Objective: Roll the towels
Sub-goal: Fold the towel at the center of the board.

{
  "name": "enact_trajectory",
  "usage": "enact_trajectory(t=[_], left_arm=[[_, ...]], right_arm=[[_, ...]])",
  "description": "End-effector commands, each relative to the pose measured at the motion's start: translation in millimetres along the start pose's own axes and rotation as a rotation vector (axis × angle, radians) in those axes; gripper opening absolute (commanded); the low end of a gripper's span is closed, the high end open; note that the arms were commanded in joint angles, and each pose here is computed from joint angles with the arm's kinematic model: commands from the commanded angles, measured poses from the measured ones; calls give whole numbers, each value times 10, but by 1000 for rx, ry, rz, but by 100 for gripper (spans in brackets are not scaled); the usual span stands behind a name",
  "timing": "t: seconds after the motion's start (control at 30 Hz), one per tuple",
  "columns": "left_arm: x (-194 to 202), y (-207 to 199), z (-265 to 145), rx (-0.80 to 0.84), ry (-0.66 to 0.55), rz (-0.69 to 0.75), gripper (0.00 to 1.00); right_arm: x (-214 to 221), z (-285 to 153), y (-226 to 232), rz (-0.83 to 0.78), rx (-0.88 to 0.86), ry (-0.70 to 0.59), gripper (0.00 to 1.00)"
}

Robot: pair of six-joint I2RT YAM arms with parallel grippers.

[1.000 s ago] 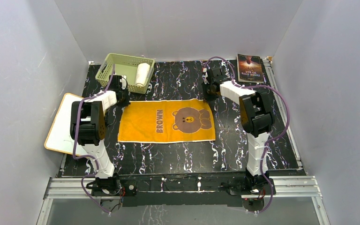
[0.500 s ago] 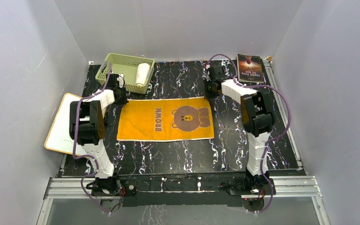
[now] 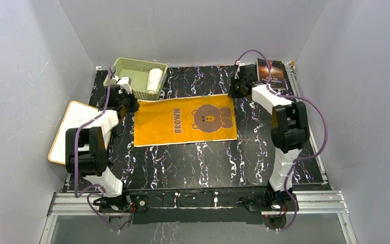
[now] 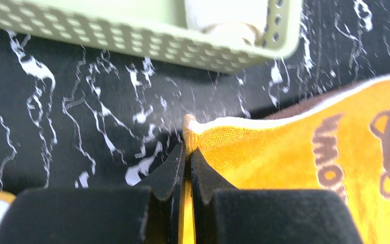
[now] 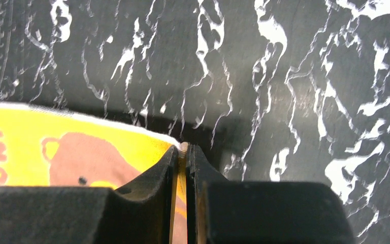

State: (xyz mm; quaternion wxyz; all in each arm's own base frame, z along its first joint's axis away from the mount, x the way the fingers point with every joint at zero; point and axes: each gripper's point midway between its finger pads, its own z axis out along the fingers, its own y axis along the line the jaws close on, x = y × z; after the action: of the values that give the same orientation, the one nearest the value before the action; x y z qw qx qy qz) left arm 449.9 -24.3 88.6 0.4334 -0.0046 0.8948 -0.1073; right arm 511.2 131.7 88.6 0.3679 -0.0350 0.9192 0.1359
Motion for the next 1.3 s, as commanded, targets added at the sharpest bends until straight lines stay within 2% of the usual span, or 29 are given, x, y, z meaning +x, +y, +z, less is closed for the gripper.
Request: enact_trajectory(t=[0.0, 0.2, 0.37, 0.5, 0.67, 0.73, 0.83, 0.87, 0.9, 0.93, 0.97, 1.03, 1.07, 1.1, 1.2, 1.27], left_arm=[[-58, -207, -280, 113, -132, 17, 0], [339, -171, -478, 70, -64, -34, 0], [619, -147, -602, 37, -12, -89, 0], [715, -100, -719, 2, 6, -100, 0], [859, -181, -794, 50, 60, -126, 0], [931, -222, -817, 66, 84, -145, 0], [962, -287, -886, 87, 88, -178, 0], [942, -315, -920, 97, 79, -188, 8], [927, -352, -956, 112, 70, -194, 19], [916, -392, -997, 128, 65, -202, 29], [897, -424, -1045, 140, 58, -202, 37], [863, -457, -1136, 147, 44, -200, 50], [833, -456, -1182, 140, 30, -194, 64], [793, -446, -1225, 129, 12, -187, 71], [565, -375, -1331, 76, -65, -161, 76], [418, -344, -1331, 55, -98, -161, 77]], right_arm=[[-136, -453, 233, 21, -86, -111, 0], [280, -829, 268, 52, -109, -103, 0], [659, -953, 188, 56, -79, -34, 0], [876, -1043, 120, 62, -48, -5, 0], [1107, -1169, 158, 93, -70, 31, 0], [1202, -1201, 153, 106, -68, 43, 11], [1288, -1291, 90, 116, -31, 31, 15], [1293, -1327, 83, 117, -26, 21, 16], [1300, -1364, 79, 118, -22, 13, 19], [1306, -1398, 77, 119, -20, 5, 25], [1306, -1433, 81, 121, -21, -5, 37], [1279, -1507, 80, 129, -15, -36, 54], [1229, -1559, 82, 133, -13, -65, 58], [1148, -1614, 81, 142, -7, -106, 63], [817, -1773, 83, 157, 5, -252, 69], [612, -1806, 124, 156, -10, -313, 66]])
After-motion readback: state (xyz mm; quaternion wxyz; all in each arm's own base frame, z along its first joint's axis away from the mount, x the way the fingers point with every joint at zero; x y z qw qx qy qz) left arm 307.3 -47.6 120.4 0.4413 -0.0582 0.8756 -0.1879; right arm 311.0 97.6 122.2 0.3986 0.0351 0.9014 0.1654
